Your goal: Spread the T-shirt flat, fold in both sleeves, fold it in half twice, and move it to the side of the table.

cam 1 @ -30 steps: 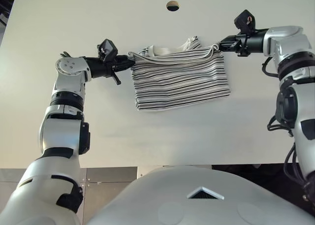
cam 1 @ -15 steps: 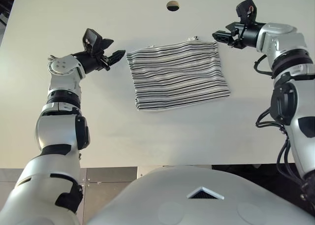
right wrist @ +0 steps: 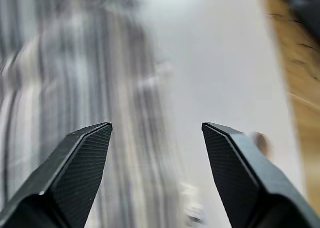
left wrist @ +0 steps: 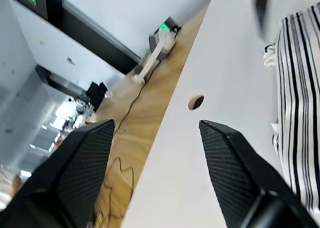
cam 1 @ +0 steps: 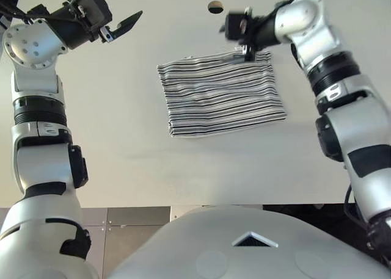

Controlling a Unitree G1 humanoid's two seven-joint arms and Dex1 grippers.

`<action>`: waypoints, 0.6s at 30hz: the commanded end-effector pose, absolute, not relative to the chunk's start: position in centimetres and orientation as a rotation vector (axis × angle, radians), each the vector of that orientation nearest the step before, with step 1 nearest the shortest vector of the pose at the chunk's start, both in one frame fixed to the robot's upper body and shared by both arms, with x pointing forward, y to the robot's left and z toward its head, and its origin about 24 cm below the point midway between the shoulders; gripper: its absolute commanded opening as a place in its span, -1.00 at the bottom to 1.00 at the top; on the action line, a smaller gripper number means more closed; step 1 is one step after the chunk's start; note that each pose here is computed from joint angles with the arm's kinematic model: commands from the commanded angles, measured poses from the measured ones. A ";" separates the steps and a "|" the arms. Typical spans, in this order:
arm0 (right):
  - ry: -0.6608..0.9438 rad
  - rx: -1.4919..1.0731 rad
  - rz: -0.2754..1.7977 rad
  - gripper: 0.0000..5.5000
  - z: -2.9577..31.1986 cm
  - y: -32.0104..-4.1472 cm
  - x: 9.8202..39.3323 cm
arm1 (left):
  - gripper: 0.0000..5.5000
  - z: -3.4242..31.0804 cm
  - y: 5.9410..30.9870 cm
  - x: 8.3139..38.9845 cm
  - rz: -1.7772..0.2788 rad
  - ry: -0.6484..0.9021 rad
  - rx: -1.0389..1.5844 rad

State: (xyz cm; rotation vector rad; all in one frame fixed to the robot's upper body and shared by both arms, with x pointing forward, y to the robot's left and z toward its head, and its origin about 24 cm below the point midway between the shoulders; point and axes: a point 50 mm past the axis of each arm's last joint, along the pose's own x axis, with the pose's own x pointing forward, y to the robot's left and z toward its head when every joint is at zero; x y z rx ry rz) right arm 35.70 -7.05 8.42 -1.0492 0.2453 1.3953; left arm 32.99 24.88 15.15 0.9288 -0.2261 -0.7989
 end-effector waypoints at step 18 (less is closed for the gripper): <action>-0.218 -2.194 1.366 0.21 6.7 -5.4 35.9 | 0.14 14.5 23.4 32.3 -0.847 -0.237 0.962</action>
